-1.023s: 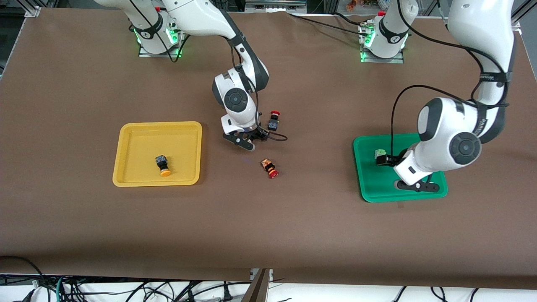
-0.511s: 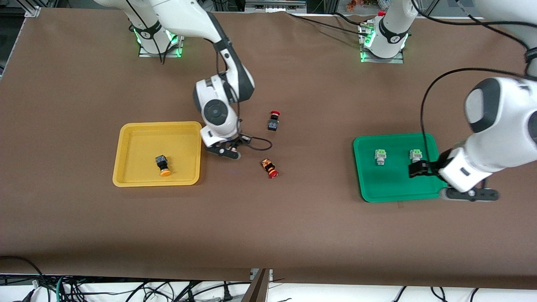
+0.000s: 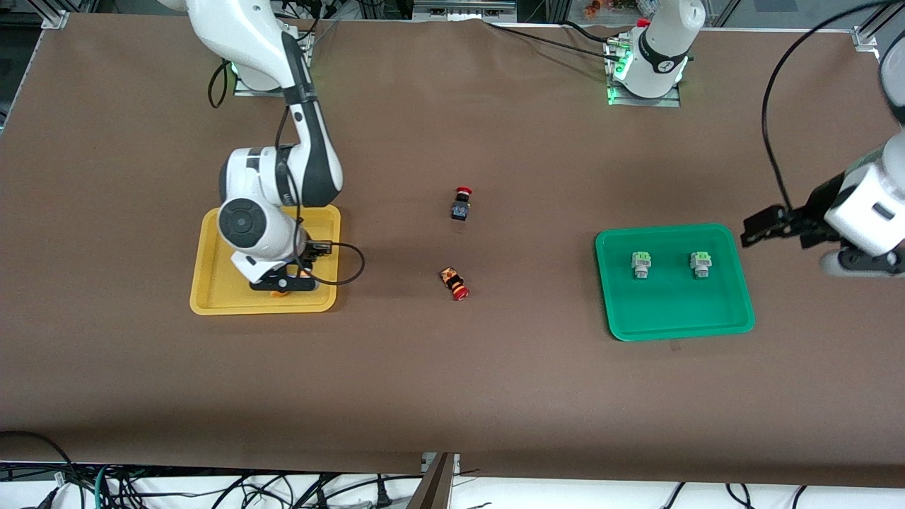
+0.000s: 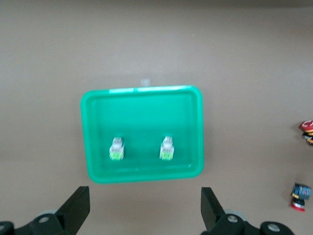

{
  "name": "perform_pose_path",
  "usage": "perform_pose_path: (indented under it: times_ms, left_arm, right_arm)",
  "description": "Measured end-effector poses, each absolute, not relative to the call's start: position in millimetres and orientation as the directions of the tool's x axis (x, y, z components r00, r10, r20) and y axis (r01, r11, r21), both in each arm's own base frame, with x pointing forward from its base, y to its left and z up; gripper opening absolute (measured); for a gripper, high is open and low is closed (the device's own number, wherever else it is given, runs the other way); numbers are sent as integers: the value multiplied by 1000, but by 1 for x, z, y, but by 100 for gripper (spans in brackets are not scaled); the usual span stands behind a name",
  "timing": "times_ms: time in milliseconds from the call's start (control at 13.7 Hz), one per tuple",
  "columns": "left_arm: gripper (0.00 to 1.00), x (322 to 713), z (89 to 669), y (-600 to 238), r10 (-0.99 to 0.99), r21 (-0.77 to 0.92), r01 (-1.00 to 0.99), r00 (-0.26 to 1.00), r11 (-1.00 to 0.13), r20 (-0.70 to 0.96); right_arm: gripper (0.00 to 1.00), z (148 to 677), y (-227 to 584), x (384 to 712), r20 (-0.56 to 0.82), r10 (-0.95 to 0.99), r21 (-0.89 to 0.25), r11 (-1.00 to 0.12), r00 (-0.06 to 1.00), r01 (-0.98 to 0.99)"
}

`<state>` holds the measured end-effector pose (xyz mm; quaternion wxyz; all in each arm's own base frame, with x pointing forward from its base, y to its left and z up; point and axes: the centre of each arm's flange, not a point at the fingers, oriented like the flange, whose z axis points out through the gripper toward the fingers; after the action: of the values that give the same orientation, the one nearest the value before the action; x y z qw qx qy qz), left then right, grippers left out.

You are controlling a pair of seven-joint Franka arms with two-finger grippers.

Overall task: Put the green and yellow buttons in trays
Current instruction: 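Lower the yellow button into the yellow tray and open the right gripper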

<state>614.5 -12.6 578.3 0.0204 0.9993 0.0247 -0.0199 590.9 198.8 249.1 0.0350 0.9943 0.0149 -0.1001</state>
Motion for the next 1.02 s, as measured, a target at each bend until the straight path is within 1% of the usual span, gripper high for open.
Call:
perform_pose_path:
  times_ms: [146, 219, 438, 511, 584, 658, 731, 804, 877, 1023]
  left_arm:
    - [100, 597, 578, 3, 73, 32, 77, 992, -997, -101]
    - [100, 591, 578, 1, 73, 31, 78, 989, -996, -125]
    - [100, 581, 577, -16, 73, 26, 77, 987, -997, -146]
    - [100, 580, 574, -18, 72, 26, 77, 986, -997, -150]
    - [100, 579, 570, -16, 74, 25, 79, 985, -997, -156]
    - [100, 579, 567, -15, 77, 25, 82, 984, -996, -159]
    - [100, 580, 564, -14, 79, 24, 84, 984, -996, -162]
    - [100, 580, 563, -14, 79, 24, 84, 984, -996, -160]
    - [100, 581, 563, -14, 79, 25, 84, 985, -996, -156]
    - [100, 583, 565, -16, 75, 26, 80, 987, -996, -144]
  right_arm:
    - [42, 236, 187, 587, -212, 14, 62, -998, 977, 28]
    - [47, 231, 187, 585, -216, 4, 50, -999, 976, 15]
    - [77, 225, 188, 585, -216, -6, 37, -999, 976, 2]
    - [85, 227, 190, 586, -212, -3, 34, -999, 977, 4]
    - [85, 231, 193, 588, -205, 0, 29, -1000, 979, 6]
    - [87, 236, 196, 590, -194, 6, 21, -1000, 981, 10]
    - [88, 245, 202, 593, -179, 13, 9, -1000, 984, 15]
    - [94, 258, 208, 596, -158, 22, -7, -1000, 987, 21]
    - [99, 275, 212, 599, -136, 28, -28, -999, 990, 25]
    - [99, 320, 212, 601, -104, 36, -79, -996, 994, 28]
